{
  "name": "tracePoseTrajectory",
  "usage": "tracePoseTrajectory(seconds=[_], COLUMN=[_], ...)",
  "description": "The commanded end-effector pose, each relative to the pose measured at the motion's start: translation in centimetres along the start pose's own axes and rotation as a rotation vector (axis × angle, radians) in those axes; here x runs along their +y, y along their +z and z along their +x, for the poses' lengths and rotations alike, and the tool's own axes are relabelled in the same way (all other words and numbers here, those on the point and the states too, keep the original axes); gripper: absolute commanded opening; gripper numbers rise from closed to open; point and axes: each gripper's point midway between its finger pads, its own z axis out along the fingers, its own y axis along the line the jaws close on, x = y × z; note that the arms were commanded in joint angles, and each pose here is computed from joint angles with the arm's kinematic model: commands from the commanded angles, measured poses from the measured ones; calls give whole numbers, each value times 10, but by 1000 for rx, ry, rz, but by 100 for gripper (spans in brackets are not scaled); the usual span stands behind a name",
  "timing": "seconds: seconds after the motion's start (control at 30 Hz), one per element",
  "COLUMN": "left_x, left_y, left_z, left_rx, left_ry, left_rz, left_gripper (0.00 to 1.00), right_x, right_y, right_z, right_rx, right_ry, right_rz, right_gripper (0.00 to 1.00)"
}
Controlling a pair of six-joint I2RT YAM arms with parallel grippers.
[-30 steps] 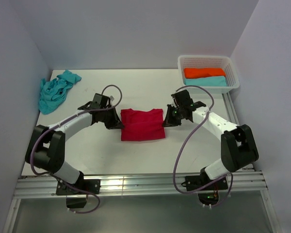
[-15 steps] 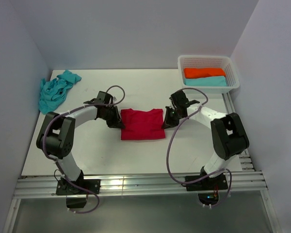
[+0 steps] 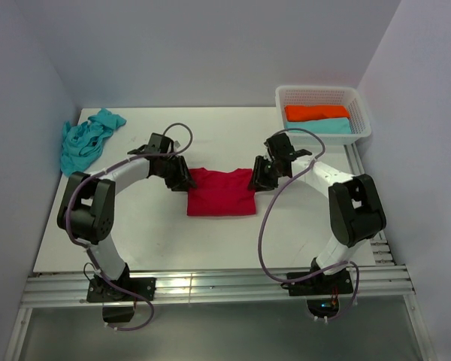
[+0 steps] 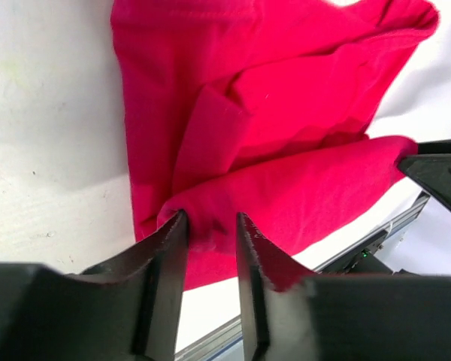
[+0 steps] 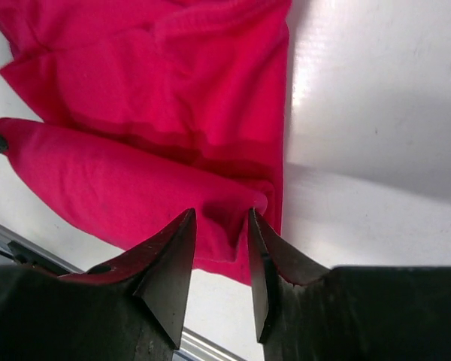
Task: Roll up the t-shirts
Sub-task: Roll the tshirt
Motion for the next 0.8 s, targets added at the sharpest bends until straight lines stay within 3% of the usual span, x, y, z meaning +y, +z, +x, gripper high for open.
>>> tracePoseTrajectory(seconds=[0.0,0.37,0.4,0.43,0.5,0.6,0.67,0.77], left_x=[-20,-23,-19,-16,-14,-24,-27,-34], left_y=[-15,-39,-43,-46,-53,-62,-63,-63], left_z=[-17,-36,-36,-37,-38,-33,-24,-11], left_rx=[-46,-98,-99,-102,-121,-130,-110,-96], left_ry=[42,17,12,9,13,19,3,2], left_rz=[49,31,3,-17,-37,20,57,124], left_gripper=[39,43,43,43,42,40,34,29], right_x=[10,23,25,27,29,31,30,31], right_y=[-14,-45,-48,-50,-53,-50,-46,-41], right_z=[-23,-44,-44,-44,-43,-37,-34,-29], right_rx=[-61,-133,-139,-139,-141,-111,-94,-71], right_ry=[-3,-40,-44,-45,-49,-49,-48,-42], right_rz=[-14,-43,-48,-56,-73,-92,-94,-116], right_gripper=[42,47,44,32,27,9,2,0])
